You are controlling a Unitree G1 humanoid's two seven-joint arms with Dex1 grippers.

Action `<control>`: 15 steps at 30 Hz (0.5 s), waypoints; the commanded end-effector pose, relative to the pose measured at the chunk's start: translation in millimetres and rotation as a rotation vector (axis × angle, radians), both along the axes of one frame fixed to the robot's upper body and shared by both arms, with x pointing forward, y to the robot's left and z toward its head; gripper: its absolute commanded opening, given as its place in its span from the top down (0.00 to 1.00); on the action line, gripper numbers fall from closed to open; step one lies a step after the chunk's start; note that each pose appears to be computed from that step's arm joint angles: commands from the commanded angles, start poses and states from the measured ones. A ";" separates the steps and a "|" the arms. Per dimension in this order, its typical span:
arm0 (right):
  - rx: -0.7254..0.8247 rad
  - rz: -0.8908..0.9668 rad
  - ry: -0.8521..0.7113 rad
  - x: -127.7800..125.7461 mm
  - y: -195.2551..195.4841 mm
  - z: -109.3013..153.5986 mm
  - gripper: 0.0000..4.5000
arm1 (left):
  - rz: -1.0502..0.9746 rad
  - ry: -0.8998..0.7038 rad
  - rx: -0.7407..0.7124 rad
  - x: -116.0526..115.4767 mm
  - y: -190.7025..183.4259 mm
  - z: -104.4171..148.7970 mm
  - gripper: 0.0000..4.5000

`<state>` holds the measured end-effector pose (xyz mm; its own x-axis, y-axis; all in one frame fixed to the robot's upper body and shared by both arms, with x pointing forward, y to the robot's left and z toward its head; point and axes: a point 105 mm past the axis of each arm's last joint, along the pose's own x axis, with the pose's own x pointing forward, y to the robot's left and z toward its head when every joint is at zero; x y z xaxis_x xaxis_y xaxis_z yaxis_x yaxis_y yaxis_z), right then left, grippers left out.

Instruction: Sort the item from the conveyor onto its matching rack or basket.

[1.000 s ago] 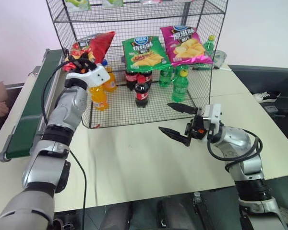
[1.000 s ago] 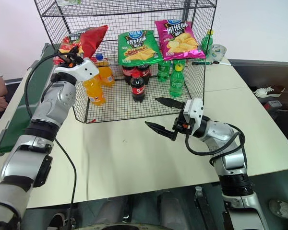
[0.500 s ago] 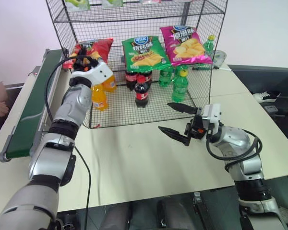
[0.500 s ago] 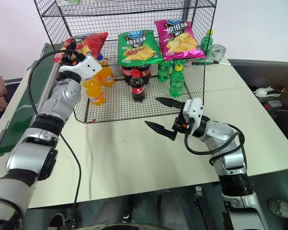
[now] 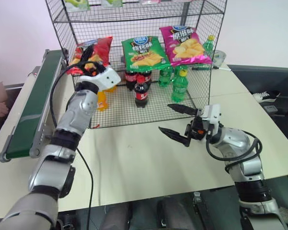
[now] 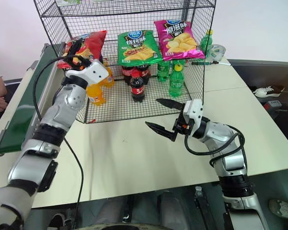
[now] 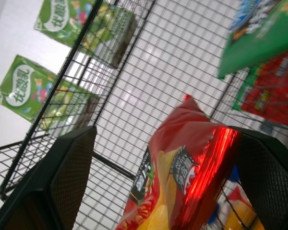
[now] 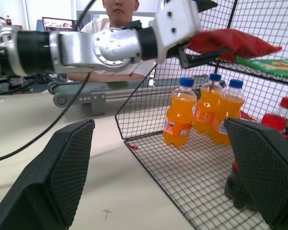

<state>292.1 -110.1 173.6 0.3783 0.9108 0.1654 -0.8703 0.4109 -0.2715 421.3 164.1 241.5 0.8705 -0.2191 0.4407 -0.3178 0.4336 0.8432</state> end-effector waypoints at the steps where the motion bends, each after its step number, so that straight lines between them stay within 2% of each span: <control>1: 0.054 -0.029 -0.041 0.9 -9.7 19.3 0.00 | -0.036 -0.017 0.018 -19.9 -1.4 8.0 0.00; 5: 0.147 -0.079 -0.043 6.9 -19.9 32.2 0.00 | -0.088 0.017 0.028 -40.6 -9.0 -5.7 0.00; 9: 0.156 -0.104 -0.062 8.4 -23.4 34.5 0.00 | -0.117 0.017 0.025 -56.4 -12.3 -8.1 0.00; 13: 0.135 -0.125 -0.066 6.4 -27.0 31.9 0.00 | -0.221 0.092 -0.052 -78.6 -15.4 -17.9 0.00; 15: 0.084 -0.133 -0.063 1.3 -32.9 25.3 0.00 | -0.287 0.221 -0.196 -91.9 -6.2 -33.6 0.00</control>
